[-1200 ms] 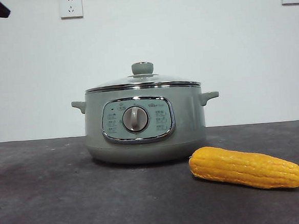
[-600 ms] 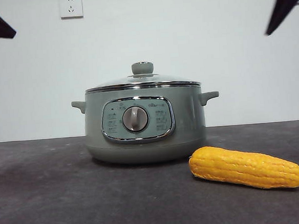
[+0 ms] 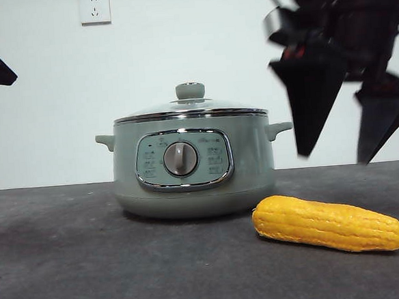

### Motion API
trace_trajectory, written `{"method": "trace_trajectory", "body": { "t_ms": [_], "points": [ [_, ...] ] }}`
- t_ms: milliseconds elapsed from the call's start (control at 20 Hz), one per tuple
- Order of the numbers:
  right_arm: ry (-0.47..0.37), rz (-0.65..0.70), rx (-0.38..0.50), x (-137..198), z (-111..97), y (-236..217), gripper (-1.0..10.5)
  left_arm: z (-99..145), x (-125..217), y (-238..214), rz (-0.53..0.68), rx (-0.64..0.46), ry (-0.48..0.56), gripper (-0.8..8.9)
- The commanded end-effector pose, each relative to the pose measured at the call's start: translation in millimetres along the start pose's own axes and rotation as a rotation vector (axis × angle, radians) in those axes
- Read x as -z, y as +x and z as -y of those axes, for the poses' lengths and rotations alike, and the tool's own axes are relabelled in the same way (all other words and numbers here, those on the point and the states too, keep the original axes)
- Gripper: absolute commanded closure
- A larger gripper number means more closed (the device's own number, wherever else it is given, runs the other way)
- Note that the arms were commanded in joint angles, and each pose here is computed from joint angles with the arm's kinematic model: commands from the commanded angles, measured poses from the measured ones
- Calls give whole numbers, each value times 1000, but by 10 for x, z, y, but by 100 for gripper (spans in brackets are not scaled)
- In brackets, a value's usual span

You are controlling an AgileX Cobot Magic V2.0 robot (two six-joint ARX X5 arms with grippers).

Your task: Pick up the corn,open the lid,put the corn in the pot,close the lid

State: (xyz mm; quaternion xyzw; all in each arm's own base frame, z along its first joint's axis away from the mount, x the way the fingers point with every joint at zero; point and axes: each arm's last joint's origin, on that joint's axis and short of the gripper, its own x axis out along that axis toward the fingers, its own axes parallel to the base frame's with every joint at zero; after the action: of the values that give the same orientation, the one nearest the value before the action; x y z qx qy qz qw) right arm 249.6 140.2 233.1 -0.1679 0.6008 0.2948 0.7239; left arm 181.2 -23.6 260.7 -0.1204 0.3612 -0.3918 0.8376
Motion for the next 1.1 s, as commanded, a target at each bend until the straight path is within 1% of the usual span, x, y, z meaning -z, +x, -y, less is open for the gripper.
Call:
{"method": "trace_trajectory", "body": {
  "t_ms": [50, 250, 500, 650, 800, 900, 1000, 1100],
  "points": [
    [-101, -59, 6, -74, -103, 221, 379, -10, 4, 15, -6, 9, 15, 818],
    [-138, -74, -4, -179, -181, 485, 380, -10, 7, 15, -8, 9, 13, 818],
    [-138, -85, 0, -209, -166, 599, 396, -9, 14, 15, -13, 10, 7, 818],
    [-150, -93, 0, -209, -161, 621, 641, -7, 23, 16, -21, 11, 6, 818],
    [-165, -112, -4, -213, -150, 692, 807, -6, 30, 16, -26, 12, 1, 818],
    [-176, -133, -7, -209, -143, 744, 972, -6, 29, 16, -26, 13, 1, 818],
    [-153, -121, -4, -215, -146, 719, 958, -6, 28, 16, -24, 13, 8, 818],
    [-151, -95, 2, -222, -160, 605, 958, -7, 11, 16, -12, 11, 23, 818]
  ]
}}
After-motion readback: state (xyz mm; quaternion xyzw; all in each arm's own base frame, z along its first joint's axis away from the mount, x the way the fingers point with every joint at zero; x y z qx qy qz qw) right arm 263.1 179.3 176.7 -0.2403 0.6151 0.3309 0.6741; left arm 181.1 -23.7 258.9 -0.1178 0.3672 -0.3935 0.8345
